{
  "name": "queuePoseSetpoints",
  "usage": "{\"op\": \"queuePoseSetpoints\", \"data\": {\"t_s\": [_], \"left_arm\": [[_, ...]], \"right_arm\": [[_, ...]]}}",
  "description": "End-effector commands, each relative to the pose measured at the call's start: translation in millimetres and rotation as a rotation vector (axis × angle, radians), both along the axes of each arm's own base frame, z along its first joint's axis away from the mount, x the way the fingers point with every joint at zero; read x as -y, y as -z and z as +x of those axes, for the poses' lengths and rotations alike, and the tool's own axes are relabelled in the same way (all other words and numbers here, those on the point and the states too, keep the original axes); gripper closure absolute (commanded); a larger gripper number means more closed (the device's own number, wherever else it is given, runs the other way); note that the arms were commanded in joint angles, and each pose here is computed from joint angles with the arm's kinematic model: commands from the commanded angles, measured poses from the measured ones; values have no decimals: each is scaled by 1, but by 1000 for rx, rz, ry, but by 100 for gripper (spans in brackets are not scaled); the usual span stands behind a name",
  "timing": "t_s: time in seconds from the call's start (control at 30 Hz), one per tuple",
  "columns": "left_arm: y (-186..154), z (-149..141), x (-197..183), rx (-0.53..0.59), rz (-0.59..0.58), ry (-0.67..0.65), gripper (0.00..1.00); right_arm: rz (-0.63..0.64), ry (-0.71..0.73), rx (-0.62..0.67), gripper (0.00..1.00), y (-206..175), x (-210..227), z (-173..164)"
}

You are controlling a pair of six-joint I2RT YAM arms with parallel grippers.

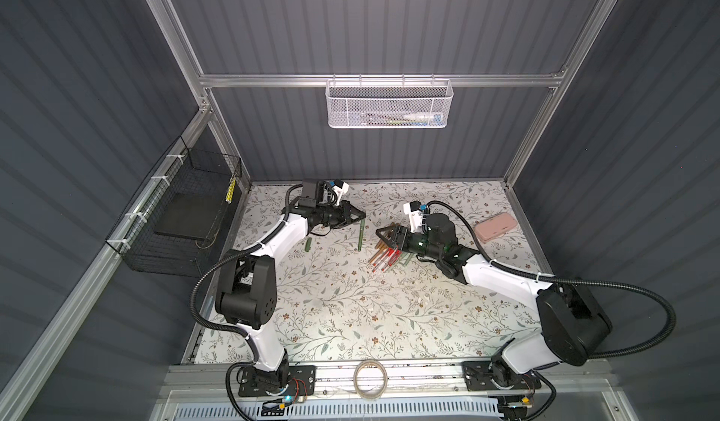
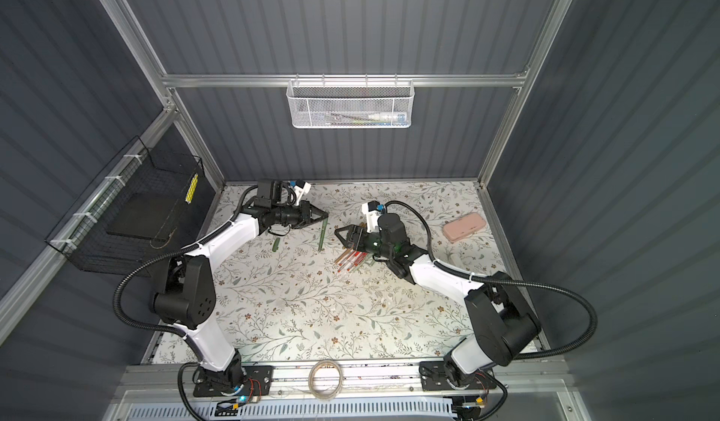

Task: Remove pen caps from pens
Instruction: Open the pen cap on the pen.

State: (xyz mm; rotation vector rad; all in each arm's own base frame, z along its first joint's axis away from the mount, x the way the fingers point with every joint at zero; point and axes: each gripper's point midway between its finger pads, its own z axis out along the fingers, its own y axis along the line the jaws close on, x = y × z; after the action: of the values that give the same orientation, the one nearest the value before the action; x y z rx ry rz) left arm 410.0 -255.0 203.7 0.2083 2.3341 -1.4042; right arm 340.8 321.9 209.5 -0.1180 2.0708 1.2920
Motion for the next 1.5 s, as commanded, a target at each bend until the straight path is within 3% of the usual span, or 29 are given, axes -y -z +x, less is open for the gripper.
{"op": "queuePoseSetpoints", "data": {"t_s": [0.0, 0.47, 0.9, 0.97, 1.07, 1.17, 1.27, 1.47], "left_arm": [[-31, -6, 9, 29, -149, 57, 96], [-40, -10, 14, 32, -236, 85, 96], [-40, -13, 14, 50, -262, 91, 95], [-40, -13, 13, 53, -261, 90, 87], [-39, -14, 14, 55, -257, 93, 61], [-42, -15, 13, 69, -244, 97, 45], [-41, -17, 12, 87, -229, 104, 41], [-31, -18, 12, 133, -113, 117, 41]], "right_arm": [[84, -72, 43, 27, -25, -24, -4], [65, -88, -21, 38, 2, -40, 2], [83, -115, -15, 73, -5, -48, 8], [75, -116, -6, 82, -5, -48, 8], [32, -93, -21, 97, 2, -43, 10], [-19, -71, -20, 100, 4, -36, 10], [-78, -44, -17, 100, 10, -28, 10], [-133, 4, -43, 100, 12, -25, 12]]}}
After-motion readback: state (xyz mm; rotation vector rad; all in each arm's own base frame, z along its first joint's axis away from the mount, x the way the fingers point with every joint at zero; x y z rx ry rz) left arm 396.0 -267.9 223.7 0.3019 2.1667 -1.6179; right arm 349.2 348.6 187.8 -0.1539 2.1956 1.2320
